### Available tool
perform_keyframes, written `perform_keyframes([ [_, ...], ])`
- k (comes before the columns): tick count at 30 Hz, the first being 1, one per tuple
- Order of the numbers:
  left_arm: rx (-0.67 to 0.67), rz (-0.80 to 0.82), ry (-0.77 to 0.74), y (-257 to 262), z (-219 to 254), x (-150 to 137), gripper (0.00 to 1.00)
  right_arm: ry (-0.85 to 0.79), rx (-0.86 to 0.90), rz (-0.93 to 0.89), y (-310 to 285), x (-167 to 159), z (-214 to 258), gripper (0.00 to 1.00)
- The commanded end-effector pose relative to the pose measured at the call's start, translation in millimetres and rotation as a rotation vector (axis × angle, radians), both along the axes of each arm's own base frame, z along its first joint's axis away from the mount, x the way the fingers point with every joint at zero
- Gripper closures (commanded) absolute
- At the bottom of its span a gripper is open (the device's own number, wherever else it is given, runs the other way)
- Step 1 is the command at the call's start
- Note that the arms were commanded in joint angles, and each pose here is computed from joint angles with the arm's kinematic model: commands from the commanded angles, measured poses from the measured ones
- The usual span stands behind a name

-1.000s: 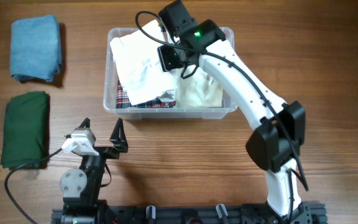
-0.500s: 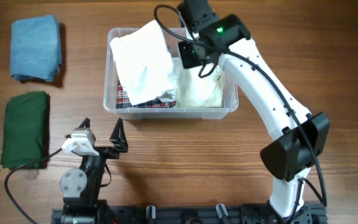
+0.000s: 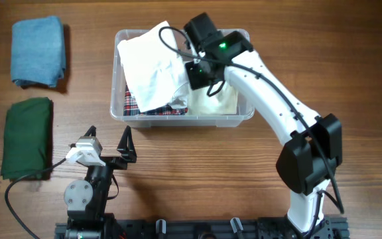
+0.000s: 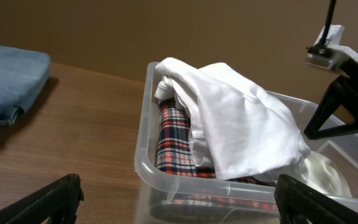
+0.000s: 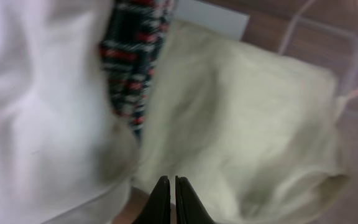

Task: Pack container
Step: 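Open the right gripper and release the white cloth in the box, then press and tuck the white cloth into the box with the right gripper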

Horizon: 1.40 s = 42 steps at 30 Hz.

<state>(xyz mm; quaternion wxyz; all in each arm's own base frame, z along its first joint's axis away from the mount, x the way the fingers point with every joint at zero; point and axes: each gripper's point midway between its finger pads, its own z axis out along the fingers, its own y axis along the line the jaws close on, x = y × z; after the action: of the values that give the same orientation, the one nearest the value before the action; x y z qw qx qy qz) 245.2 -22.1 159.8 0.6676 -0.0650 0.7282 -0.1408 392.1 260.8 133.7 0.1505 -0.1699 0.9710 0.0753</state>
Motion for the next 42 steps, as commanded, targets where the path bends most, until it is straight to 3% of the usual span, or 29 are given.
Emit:
perform_keyframes([
  [1,0.005,0.003,0.000,1,-2,0,0.00,0.019,0.029,0.053,24,-15,-5,0.96],
  [17,0.005,0.003,0.000,1,-2,0,0.00,0.004,0.074,0.083,67,-37,-1,0.96],
  [18,0.005,0.003,0.000,1,-2,0,0.00,0.003,0.074,0.083,67,-37,-1,0.91],
  [21,0.005,0.003,0.000,1,-2,0,0.00,0.004,0.073,0.082,67,-37,-1,0.56],
  [24,0.005,0.003,0.000,1,-2,0,0.00,0.004,0.073,0.083,67,-37,-1,0.40],
  [34,0.005,0.003,0.000,1,-2,0,0.00,0.012,0.087,0.089,66,-40,4,0.41],
  [42,0.005,0.003,0.000,1,-2,0,0.00,-0.110,0.111,0.028,31,-19,56,0.33],
])
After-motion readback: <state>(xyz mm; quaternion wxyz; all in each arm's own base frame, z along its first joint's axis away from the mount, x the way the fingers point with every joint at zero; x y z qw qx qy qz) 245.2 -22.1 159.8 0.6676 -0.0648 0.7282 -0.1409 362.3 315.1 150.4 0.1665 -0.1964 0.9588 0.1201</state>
